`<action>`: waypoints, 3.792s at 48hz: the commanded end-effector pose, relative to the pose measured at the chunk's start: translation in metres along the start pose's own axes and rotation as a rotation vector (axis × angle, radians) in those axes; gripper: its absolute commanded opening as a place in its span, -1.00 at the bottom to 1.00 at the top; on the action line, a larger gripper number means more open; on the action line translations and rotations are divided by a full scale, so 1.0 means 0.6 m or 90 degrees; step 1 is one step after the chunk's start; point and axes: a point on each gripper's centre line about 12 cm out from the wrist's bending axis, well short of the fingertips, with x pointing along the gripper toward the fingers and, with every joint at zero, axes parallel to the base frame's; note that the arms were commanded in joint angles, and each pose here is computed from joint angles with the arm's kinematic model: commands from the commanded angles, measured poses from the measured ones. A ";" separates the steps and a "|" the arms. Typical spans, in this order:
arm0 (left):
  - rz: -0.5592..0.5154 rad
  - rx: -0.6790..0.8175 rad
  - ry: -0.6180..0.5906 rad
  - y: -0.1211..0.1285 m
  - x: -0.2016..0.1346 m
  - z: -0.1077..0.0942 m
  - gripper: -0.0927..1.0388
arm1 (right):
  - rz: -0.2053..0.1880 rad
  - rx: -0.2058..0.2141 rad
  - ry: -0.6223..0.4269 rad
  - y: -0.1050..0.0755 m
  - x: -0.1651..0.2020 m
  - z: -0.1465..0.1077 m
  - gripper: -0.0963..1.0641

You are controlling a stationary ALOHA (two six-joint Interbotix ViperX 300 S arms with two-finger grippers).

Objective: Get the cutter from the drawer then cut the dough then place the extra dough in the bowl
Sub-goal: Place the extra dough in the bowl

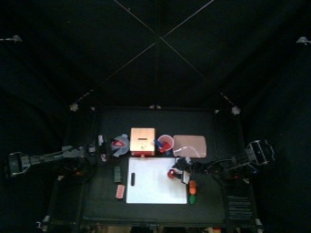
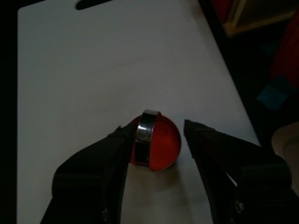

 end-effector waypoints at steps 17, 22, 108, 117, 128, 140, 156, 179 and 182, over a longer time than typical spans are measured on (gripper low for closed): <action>0.006 0.043 0.008 0.011 0.003 0.011 0.80 | 0.005 0.009 -0.024 0.005 0.001 0.024 0.63; 0.006 0.044 0.008 0.011 0.003 0.011 0.88 | 0.004 0.008 -0.024 0.005 0.002 0.025 0.63; -0.021 0.087 0.017 0.002 0.013 0.012 0.90 | 0.002 0.010 -0.023 0.003 0.003 0.024 0.63; -0.021 0.096 0.016 0.002 0.013 0.013 0.90 | 0.002 0.010 -0.022 0.003 0.003 0.024 0.63; -0.020 0.145 0.009 0.003 0.013 0.016 0.90 | 0.001 0.010 -0.018 0.003 0.006 0.022 0.63; -0.014 0.179 0.000 0.008 0.014 0.024 0.90 | 0.001 0.010 -0.018 0.004 0.007 0.023 0.63; -0.028 0.210 0.028 0.005 0.013 0.013 0.90 | 0.005 0.010 -0.011 0.005 0.008 0.022 0.63; -0.031 0.214 0.033 0.004 0.013 0.011 0.90 | 0.005 0.010 -0.013 0.006 0.008 0.024 0.63; -0.031 0.214 0.033 0.004 0.013 0.011 0.90 | 0.005 0.010 -0.013 0.006 0.008 0.024 0.63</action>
